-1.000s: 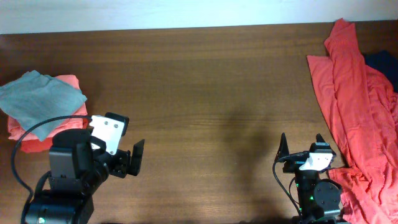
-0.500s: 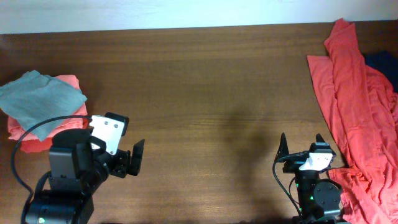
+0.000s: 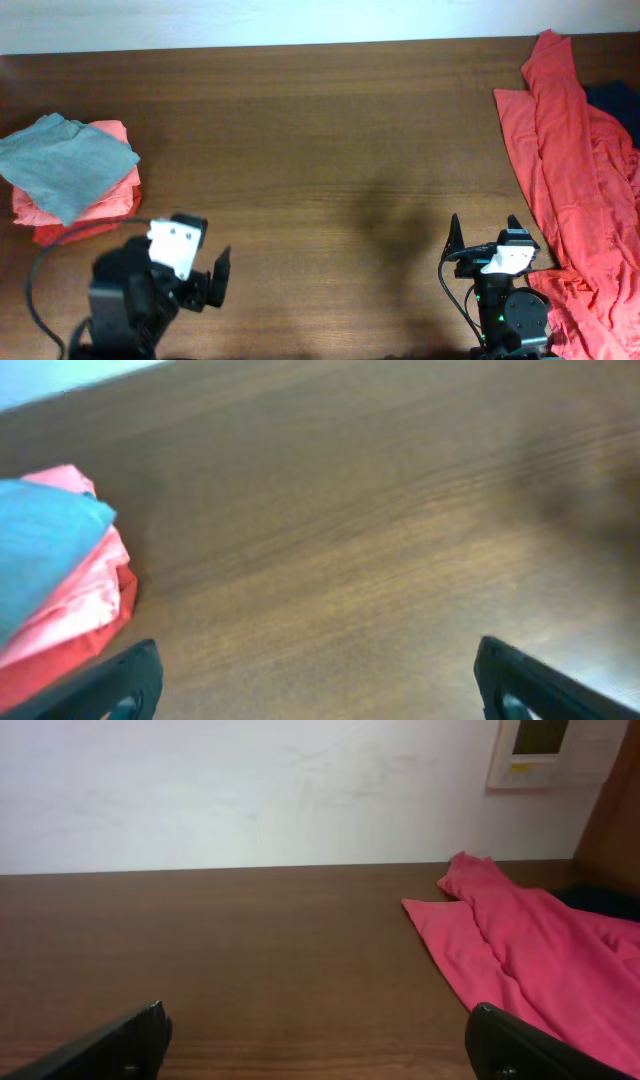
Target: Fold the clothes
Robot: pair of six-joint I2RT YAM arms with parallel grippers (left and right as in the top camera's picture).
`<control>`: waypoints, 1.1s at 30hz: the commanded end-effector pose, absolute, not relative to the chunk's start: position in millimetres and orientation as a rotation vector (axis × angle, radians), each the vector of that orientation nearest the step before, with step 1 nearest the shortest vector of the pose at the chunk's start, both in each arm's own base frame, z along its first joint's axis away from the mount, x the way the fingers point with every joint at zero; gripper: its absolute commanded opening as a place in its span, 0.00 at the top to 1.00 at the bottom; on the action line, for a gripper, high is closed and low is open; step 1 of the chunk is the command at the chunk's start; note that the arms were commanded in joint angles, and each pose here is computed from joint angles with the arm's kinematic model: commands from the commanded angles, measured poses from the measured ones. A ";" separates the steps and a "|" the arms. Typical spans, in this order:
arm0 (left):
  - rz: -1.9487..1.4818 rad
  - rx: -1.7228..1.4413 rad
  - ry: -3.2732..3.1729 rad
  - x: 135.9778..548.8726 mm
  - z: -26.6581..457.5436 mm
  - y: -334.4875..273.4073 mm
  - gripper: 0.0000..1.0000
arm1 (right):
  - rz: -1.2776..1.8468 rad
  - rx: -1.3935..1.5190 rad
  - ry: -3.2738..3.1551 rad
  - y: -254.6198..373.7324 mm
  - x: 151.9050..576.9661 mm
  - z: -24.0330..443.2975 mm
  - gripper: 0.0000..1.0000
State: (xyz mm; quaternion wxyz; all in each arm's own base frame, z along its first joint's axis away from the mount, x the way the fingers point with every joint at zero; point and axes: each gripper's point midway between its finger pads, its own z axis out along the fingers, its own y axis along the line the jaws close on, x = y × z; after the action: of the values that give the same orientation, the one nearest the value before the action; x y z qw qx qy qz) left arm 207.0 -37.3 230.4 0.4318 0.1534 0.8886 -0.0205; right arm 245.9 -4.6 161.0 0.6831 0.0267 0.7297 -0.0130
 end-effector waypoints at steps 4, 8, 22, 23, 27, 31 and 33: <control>-0.011 0.324 1.991 218.5 192.6 -33.4 0.01 | -0.028 0.060 1.639 -5.0 245.9 158.0 0.01; -0.028 0.273 1.853 230.4 184.4 -34.7 0.01 | -0.028 0.060 1.639 -5.0 245.9 158.0 0.01; 0.048 0.185 1.616 245.2 162.2 -22.3 0.01 | -0.028 0.060 1.639 -5.0 245.9 158.0 0.01; 0.046 0.190 1.639 244.8 156.4 -22.7 0.01 | -0.028 0.060 1.639 -5.0 245.9 158.0 0.01; 0.040 0.196 1.638 244.7 156.4 -24.0 0.01 | -0.028 0.060 1.639 -5.0 245.9 158.0 0.01; 0.040 0.196 1.638 244.7 156.4 -24.0 0.01 | -0.028 0.060 1.639 -5.0 245.9 158.0 0.01; 0.040 0.196 1.638 244.7 156.4 -24.0 0.01 | -0.028 0.060 1.639 -5.0 245.9 158.0 0.01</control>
State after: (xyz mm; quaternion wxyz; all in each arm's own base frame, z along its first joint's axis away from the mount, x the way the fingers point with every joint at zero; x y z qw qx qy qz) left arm 244.7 -25.2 157.6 0.6773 0.0931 0.7295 0.0183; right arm 246.0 -3.4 161.2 0.6834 0.0247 0.7296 -0.0102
